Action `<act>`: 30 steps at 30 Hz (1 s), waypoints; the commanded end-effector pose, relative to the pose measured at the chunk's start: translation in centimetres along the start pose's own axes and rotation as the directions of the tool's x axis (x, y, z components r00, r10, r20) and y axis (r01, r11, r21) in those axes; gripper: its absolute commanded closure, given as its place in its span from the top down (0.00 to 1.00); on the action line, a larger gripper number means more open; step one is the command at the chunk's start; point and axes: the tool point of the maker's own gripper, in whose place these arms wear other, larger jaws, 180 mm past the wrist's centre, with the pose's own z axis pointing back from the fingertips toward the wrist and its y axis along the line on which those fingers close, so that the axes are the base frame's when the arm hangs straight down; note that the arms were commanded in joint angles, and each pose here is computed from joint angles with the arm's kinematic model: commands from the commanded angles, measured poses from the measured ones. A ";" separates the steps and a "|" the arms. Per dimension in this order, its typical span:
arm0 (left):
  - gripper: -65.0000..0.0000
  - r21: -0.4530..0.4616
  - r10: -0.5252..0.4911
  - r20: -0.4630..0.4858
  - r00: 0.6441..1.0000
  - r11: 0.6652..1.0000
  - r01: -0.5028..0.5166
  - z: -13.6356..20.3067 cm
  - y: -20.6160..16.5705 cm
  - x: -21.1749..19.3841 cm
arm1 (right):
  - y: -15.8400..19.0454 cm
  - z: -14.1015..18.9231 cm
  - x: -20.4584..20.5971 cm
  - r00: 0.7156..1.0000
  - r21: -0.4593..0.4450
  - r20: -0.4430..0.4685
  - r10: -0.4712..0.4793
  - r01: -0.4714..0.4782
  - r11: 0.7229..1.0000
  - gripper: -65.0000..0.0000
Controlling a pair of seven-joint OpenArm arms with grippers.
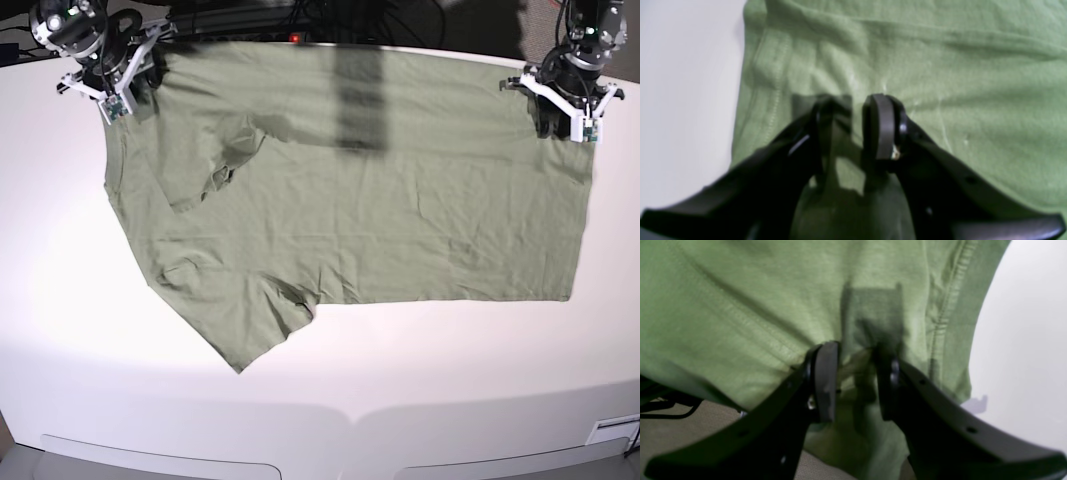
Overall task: Fold the T-shirt properly
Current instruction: 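Open the right gripper and move it away from the shirt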
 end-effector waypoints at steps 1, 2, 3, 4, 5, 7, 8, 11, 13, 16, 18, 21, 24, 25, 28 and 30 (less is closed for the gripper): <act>0.29 -0.005 -0.039 -0.366 0.930 0.999 0.041 2.1 -0.2 -8.8 | -0.6 0.2 0.8 1.000 -0.017 0.016 0.009 -0.009 1.000 0.30; 0.29 -0.005 -0.040 -0.364 0.930 0.999 0.041 2.1 -0.2 -8.8 | -0.8 0.1 1.2 1.000 -0.022 0.026 0.010 -0.009 1.000 0.30; 0.29 -0.005 -0.040 -0.364 0.930 0.999 0.041 2.1 -0.2 -8.8 | -1.0 0.0 1.7 0.999 -0.027 0.037 0.010 -0.009 1.000 0.30; 0.29 -0.005 -0.040 -0.364 0.930 0.999 0.041 2.1 -0.2 -8.8 | -1.3 -0.1 2.2 0.999 -0.032 0.048 0.011 -0.010 0.999 0.30; 0.29 -0.005 -0.040 -0.366 0.930 0.999 0.041 2.1 -0.2 -8.8 | -1.5 -0.2 2.7 0.998 -0.039 0.059 0.012 -0.009 0.999 0.30; 0.29 -0.005 -0.040 -0.375 0.926 0.999 0.041 2.2 -0.2 -9.0 | -2.0 -0.3 3.7 0.997 -0.049 0.075 0.011 -0.008 0.999 0.30; 0.29 -0.005 -0.040 -0.378 0.925 0.999 0.041 2.2 -0.2 -9.0 | -2.2 -0.4 4.1 0.997 -0.051 0.080 0.008 -0.003 0.999 0.30; 0.29 -0.005 -0.040 -0.377 0.925 0.999 0.041 2.2 -0.2 -9.0 | -2.6 -0.5 4.9 0.995 -0.061 0.096 0.008 -0.003 0.998 0.30; 0.29 -0.005 -0.040 -0.378 0.925 0.999 0.041 2.2 -0.2 -9.0 | -2.5 -0.5 5.1 0.994 -0.051 0.105 -0.002 0.008 0.999 0.30; 0.29 -0.005 -0.041 -0.388 0.921 0.999 0.042 2.3 -0.2 -9.1 | -2.1 -0.5 5.4 0.992 -0.029 0.123 -0.026 0.029 0.999 0.30; 0.29 -0.005 -0.040 -0.386 0.922 0.999 0.042 2.2 -0.2 -9.1 | -2.2 -0.5 5.6 0.992 -0.030 0.126 -0.026 0.030 0.999 0.30; 0.29 -0.007 -0.043 -0.381 0.924 0.999 0.043 2.2 -0.2 -8.8 | -2.2 -0.5 5.6 0.992 -0.030 0.127 -0.025 0.029 0.999 0.30; 0.29 -0.012 -0.049 -0.390 0.919 0.999 0.048 2.4 -0.4 -8.4 | -2.2 -0.5 5.6 0.991 -0.030 0.130 -0.025 0.029 0.999 0.30; 0.29 -0.015 -0.052 -0.383 0.922 0.999 0.051 2.4 -0.5 -8.1 | -2.2 -0.5 5.6 0.991 -0.030 0.130 -0.025 0.029 0.999 0.30; 0.29 -0.022 -0.061 -0.351 0.934 0.998 0.057 2.3 -0.9 -6.8 | -2.2 -0.5 5.6 0.991 -0.030 0.130 -0.025 0.029 0.999 0.30; 0.29 -0.026 -0.066 -0.345 0.936 0.998 0.061 2.4 -1.0 -6.3 | -2.2 -0.5 5.6 0.991 -0.030 0.130 -0.025 0.030 0.999 0.30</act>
